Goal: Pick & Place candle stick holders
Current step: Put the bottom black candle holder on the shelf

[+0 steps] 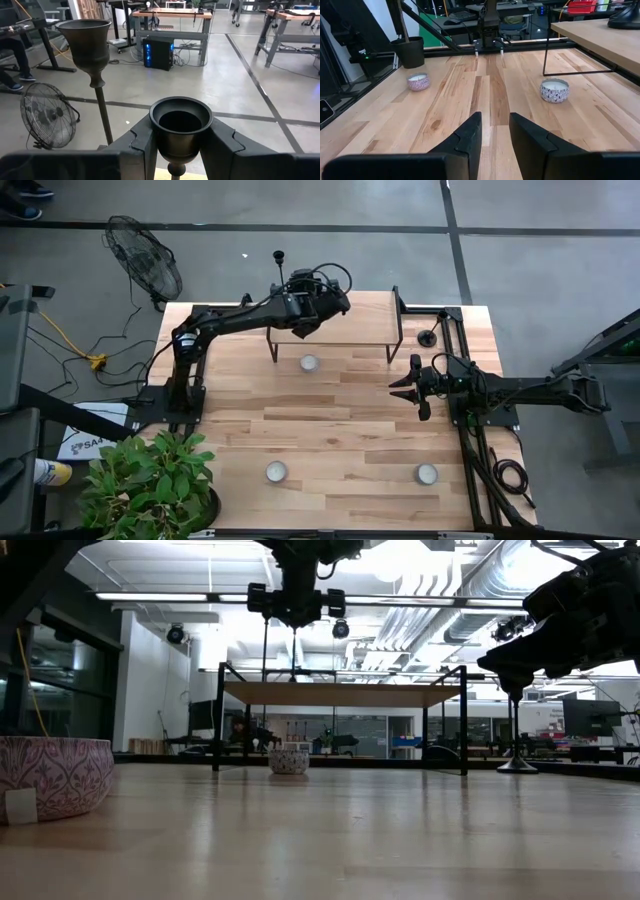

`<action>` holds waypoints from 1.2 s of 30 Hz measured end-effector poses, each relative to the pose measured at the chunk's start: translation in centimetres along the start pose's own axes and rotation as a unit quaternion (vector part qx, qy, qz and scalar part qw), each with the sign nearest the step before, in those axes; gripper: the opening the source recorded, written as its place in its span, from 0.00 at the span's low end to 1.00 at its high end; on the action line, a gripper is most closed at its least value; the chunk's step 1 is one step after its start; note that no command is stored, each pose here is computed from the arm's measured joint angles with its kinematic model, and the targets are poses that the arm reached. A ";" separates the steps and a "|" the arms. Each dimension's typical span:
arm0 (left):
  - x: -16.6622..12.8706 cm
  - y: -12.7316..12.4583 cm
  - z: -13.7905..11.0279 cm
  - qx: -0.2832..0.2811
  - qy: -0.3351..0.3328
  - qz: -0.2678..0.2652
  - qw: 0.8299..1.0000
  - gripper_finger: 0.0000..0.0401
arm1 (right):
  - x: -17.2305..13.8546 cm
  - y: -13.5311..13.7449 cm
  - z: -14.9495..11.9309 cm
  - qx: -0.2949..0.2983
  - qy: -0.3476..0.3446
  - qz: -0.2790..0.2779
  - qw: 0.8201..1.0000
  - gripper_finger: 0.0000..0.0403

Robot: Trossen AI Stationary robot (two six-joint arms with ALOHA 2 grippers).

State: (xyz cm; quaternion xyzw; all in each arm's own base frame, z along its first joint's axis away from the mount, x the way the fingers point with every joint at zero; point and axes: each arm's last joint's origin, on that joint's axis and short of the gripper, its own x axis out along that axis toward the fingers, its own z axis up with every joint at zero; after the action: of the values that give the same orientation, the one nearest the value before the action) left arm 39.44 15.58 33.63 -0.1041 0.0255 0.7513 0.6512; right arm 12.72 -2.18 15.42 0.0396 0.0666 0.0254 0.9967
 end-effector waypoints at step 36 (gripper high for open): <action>-2.6 -0.3 -0.8 0.052 0.002 -0.025 0.998 0.53 | 0.0 0.0 0.0 0.000 0.000 0.000 1.000 0.24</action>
State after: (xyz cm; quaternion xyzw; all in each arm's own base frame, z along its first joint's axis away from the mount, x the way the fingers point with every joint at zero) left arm 40.17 12.99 33.36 -0.0725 0.0633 0.7320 0.6744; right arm 12.72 -2.18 15.41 0.0396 0.0669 0.0252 0.9967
